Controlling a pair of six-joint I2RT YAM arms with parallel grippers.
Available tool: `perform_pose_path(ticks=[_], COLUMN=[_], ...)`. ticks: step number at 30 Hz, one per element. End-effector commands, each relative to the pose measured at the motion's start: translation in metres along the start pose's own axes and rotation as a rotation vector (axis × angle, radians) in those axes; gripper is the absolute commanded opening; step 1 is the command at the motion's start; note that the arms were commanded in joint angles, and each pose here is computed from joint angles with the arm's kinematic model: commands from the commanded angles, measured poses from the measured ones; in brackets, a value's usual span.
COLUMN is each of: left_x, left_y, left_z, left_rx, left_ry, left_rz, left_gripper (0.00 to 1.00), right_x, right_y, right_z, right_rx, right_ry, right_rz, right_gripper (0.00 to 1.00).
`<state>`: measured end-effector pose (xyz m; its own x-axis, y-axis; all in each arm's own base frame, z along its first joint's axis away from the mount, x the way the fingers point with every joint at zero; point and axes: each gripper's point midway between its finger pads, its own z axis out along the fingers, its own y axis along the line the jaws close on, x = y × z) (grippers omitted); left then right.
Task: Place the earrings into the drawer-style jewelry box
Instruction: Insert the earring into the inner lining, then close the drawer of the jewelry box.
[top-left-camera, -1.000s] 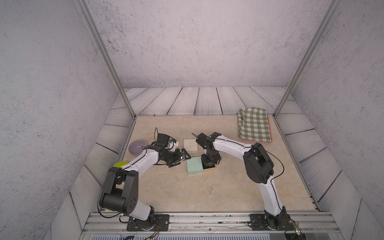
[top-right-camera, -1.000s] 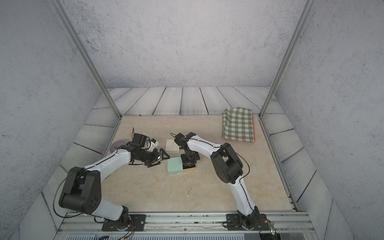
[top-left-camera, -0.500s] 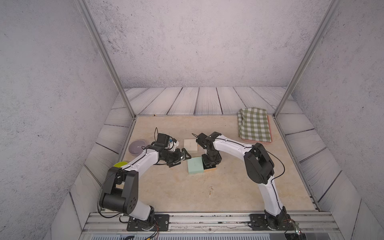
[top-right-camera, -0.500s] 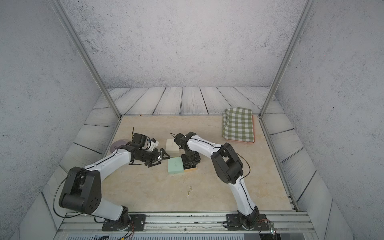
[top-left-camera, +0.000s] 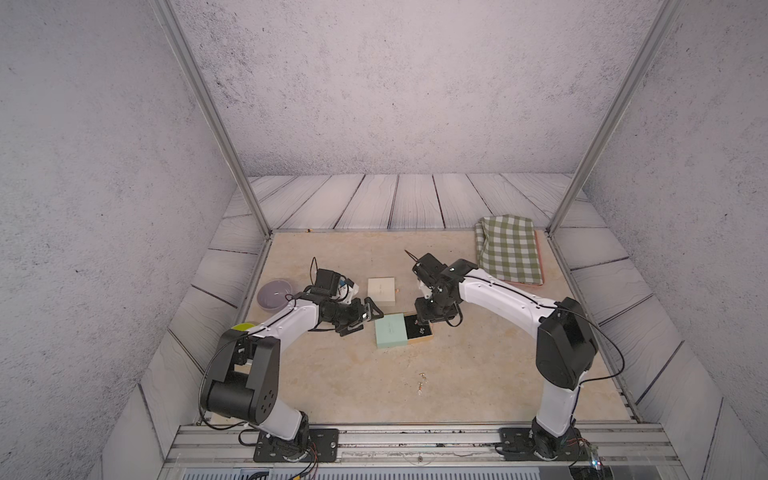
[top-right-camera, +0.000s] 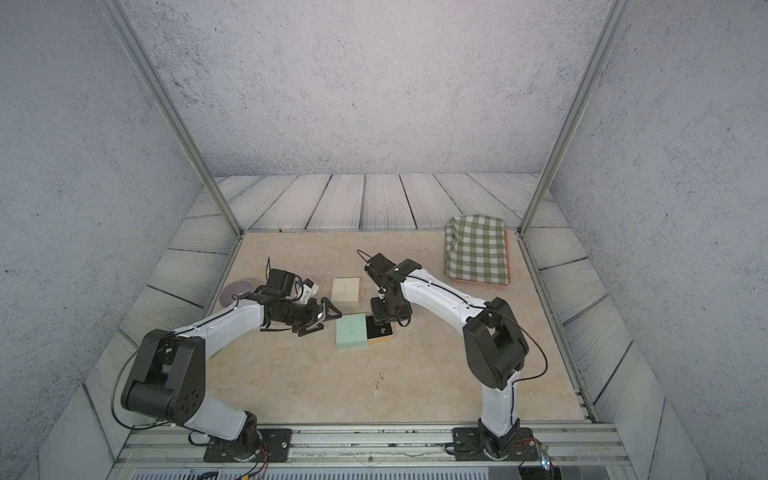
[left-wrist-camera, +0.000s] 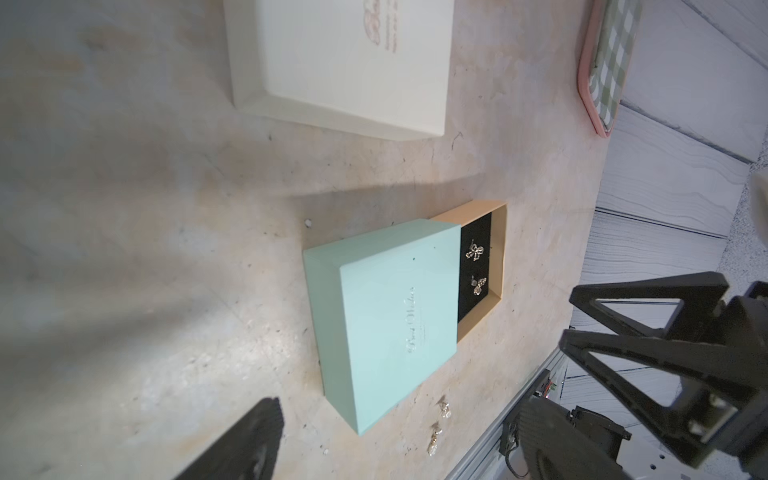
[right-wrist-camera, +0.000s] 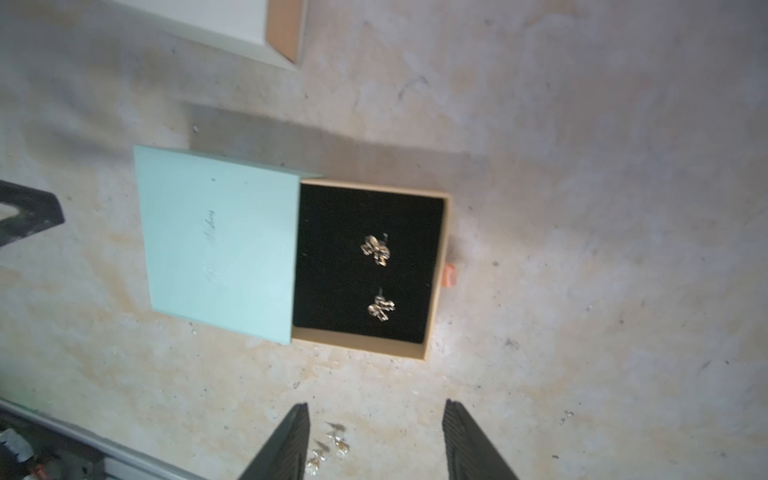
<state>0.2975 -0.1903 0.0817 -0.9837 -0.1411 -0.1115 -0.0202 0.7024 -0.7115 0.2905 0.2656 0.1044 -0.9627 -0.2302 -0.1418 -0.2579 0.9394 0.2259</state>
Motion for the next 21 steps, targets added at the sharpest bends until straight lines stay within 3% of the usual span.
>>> perform_pose_path(ticks=[1, 4, 10, 21], left_x=[0.005, 0.005, 0.006, 0.01], left_y=[0.004, 0.001, -0.009, -0.016], left_z=[0.018, 0.035, 0.05, 0.059], left_rx=[0.023, 0.032, 0.024, 0.033], left_ry=[0.024, 0.052, 0.074, 0.084], left_rz=[-0.046, -0.06, -0.041, -0.033], left_gripper=[0.92, 0.92, 0.92, 0.92], right_x=[-0.017, -0.017, -0.007, 0.001], right_y=[0.007, 0.012, -0.01, -0.005], right_z=[0.011, 0.025, 0.049, 0.055], right_rx=[-0.223, -0.312, -0.265, -0.358], right_ry=[-0.005, -0.014, 0.04, 0.046], right_rz=[0.018, -0.001, 0.017, 0.039], right_gripper=[0.57, 0.59, 0.61, 0.59])
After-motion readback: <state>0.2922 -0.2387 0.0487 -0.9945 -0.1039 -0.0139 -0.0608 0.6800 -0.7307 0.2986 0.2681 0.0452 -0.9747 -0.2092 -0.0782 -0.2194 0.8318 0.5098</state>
